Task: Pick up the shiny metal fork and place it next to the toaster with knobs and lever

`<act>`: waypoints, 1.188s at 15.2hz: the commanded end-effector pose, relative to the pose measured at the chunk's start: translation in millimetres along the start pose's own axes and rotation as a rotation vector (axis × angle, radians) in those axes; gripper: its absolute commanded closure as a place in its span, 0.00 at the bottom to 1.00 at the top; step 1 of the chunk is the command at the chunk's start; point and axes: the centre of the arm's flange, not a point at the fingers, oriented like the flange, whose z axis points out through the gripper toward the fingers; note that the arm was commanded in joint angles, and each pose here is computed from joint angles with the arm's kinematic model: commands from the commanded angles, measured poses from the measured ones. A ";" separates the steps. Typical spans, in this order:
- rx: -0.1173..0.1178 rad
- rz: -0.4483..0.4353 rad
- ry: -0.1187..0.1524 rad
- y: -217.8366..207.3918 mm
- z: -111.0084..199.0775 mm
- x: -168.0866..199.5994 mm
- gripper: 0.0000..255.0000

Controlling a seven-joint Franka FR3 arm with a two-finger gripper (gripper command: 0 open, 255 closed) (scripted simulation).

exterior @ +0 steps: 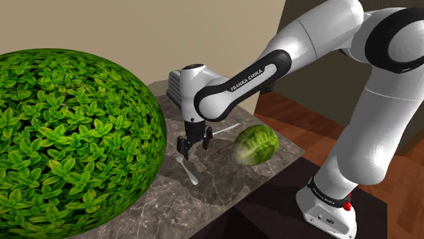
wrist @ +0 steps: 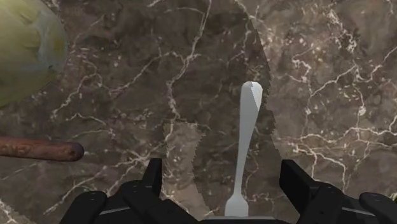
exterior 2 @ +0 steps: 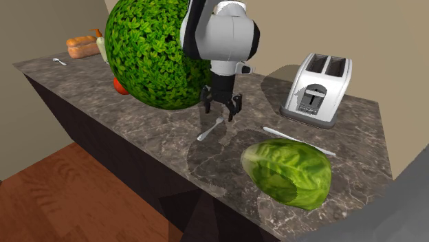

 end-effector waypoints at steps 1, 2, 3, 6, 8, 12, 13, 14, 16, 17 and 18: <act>-0.004 0.018 -0.001 -18.0 17.8 12.8 0.00; -0.006 0.027 -0.001 -26.1 26.1 19.5 0.00; -0.008 0.035 -0.002 -34.2 34.5 26.3 0.00; -0.009 0.039 -0.003 -38.0 49.1 29.6 0.00; -0.009 0.039 -0.003 -37.9 59.7 29.6 0.00; -0.009 0.039 -0.003 -37.7 78.6 29.5 0.00; -0.009 0.039 -0.003 -37.7 78.6 29.5 0.00; -0.009 0.039 -0.003 -37.7 78.6 29.5 0.00; -0.009 0.039 -0.003 -37.7 78.6 29.5 0.00; -0.009 0.039 -0.003 -37.7 78.6 29.5 0.00; -0.009 0.039 -0.003 -37.7 78.6 29.5 0.00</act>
